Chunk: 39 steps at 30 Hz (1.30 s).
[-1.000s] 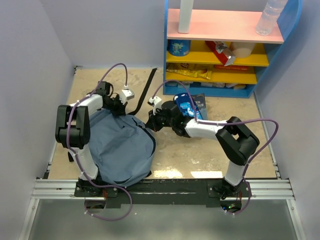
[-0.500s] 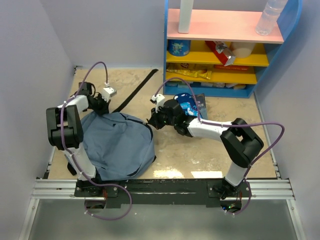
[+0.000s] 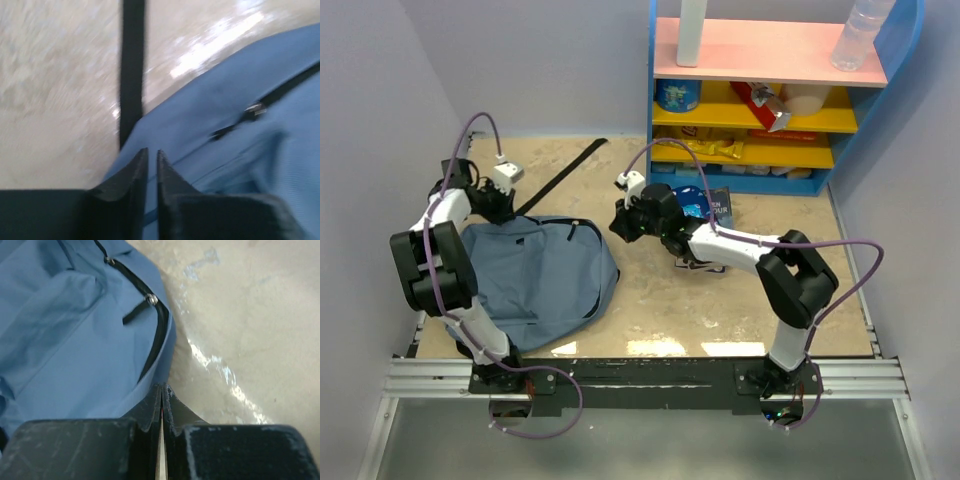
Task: Pack the student bag
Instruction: Unzip the student bag at the center of the board.
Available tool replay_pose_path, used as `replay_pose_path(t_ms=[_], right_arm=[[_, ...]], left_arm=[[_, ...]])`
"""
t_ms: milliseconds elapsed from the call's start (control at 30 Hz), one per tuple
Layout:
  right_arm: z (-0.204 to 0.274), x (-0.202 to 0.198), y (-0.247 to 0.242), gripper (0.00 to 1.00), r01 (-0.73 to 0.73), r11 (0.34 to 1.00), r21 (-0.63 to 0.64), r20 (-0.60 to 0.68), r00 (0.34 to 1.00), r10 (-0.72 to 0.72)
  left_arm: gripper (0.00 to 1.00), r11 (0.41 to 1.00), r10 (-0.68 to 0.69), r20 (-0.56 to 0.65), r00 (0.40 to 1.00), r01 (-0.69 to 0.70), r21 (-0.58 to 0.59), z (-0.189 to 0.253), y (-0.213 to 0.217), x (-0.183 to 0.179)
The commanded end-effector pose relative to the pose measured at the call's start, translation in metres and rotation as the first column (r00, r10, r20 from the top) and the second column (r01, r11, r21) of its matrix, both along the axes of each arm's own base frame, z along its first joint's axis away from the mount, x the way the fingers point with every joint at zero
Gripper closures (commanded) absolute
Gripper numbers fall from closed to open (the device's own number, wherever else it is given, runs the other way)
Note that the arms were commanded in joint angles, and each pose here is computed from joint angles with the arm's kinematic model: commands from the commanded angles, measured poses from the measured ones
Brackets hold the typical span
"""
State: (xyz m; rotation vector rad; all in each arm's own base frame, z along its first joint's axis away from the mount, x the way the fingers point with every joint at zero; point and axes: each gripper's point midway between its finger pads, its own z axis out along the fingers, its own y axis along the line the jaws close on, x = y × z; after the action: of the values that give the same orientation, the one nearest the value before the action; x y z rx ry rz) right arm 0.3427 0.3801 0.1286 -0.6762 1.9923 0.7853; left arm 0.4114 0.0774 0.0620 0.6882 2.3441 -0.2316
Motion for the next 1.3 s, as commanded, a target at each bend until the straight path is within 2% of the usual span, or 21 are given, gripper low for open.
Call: replay_pose_path(t_ms=[0,67,100,133,200,267,367,433,533,633,667,800,867,1000,1033,1067,1100,1133,1200,1267], right_arm=[[0.029,0.015,0.026,0.84,-0.033,0.996,0.088,0.044,0.999,0.03],[0.038,0.017,0.032,0.72,-0.067,0.994,0.09,0.101,0.993,0.058],[0.037,0.017,0.035,0.62,-0.085,0.994,0.075,0.118,0.99,0.076],[0.041,0.019,0.038,0.56,-0.1,0.994,0.051,0.132,0.987,0.092],[0.041,0.018,0.045,0.44,-0.126,0.992,-0.018,0.183,0.975,0.128],[0.042,0.018,0.052,0.39,-0.151,0.987,-0.052,0.203,0.966,0.158],[0.042,0.013,0.056,0.3,-0.154,0.986,-0.061,0.211,0.964,0.163],[0.039,0.012,0.059,0.3,-0.155,0.985,-0.072,0.203,0.965,0.166],[0.056,0.002,0.071,0.31,-0.176,0.984,0.035,0.171,0.971,0.167],[0.056,-0.007,0.087,0.34,-0.17,0.977,0.131,0.066,0.985,0.162],[0.042,-0.01,0.092,0.34,-0.151,0.979,0.135,0.011,0.988,0.151],[0.021,-0.015,0.109,0.36,-0.126,0.988,0.088,-0.022,0.991,0.128],[0.016,-0.013,0.111,0.38,-0.134,0.99,0.039,0.031,0.991,0.133],[0.017,-0.002,0.098,0.39,-0.163,0.975,-0.148,0.225,0.955,0.194],[0.02,0.003,0.093,0.38,-0.188,0.956,-0.224,0.315,0.915,0.254],[0.027,0.008,0.086,0.37,-0.164,0.953,-0.254,0.372,0.893,0.252],[0.019,0.004,0.079,0.36,-0.182,0.938,-0.293,0.394,0.871,0.292],[0.036,0.008,0.075,0.35,-0.179,0.923,-0.34,0.488,0.806,0.336],[0.039,0.009,0.069,0.3,-0.175,0.9,-0.4,0.531,0.755,0.384],[0.034,0.013,0.066,0.26,-0.181,0.845,-0.503,0.546,0.692,0.472]], left_arm=[[0.75,0.975,-0.179,0.098,0.979,0.189,-0.115,0.057,-0.074,-0.006],[0.69,0.967,-0.184,0.122,0.975,0.202,-0.156,0.075,-0.085,-0.009],[0.66,0.96,-0.193,0.154,0.969,0.219,-0.175,0.089,-0.09,-0.006],[0.62,0.955,-0.2,0.149,0.968,0.227,-0.193,0.094,-0.094,-0.009],[0.61,0.948,-0.217,0.176,0.96,0.25,-0.197,0.106,-0.1,-0.007],[0.6,0.946,-0.237,0.192,0.952,0.271,-0.176,0.102,-0.108,-0.001],[0.59,0.942,-0.27,0.154,0.951,0.294,-0.165,0.073,-0.115,0.005],[0.58,0.926,-0.297,0.116,0.948,0.316,-0.208,0.054,-0.122,0.008],[0.57,0.911,-0.334,0.086,0.939,0.345,-0.227,0.034,-0.126,0.012],[0.54,0.89,-0.388,0.092,0.917,0.399,-0.222,0.026,-0.13,0.012],[0.54,0.888,-0.394,0.091,0.915,0.404,-0.218,0.025,-0.13,0.013],[0.53,0.886,-0.411,0.072,0.909,0.417,-0.202,0.017,-0.129,0.014],[0.54,0.886,-0.417,0.064,0.906,0.422,-0.194,0.013,-0.129,0.013],[0.67,0.879,-0.445,0.029,0.895,0.443,-0.175,0.001,-0.131,0.006],[0.7,0.872,-0.459,0.023,0.888,0.455,-0.179,-0.002,-0.132,0.004],[0.72,0.868,-0.465,0.018,0.885,0.46,-0.186,-0.004,-0.133,0.002],[0.75,0.86,-0.476,0.01,0.879,0.468,-0.2,-0.006,-0.138,-0.002],[0.77,0.853,-0.489,0.002,0.872,0.479,-0.205,-0.01,-0.14,-0.004],[0.8,0.839,-0.514,-0.014,0.858,0.499,-0.215,-0.013,-0.149,-0.009],[0.81,0.821,-0.541,-0.009,0.841,0.525,-0.225,-0.012,-0.156,-0.011]])
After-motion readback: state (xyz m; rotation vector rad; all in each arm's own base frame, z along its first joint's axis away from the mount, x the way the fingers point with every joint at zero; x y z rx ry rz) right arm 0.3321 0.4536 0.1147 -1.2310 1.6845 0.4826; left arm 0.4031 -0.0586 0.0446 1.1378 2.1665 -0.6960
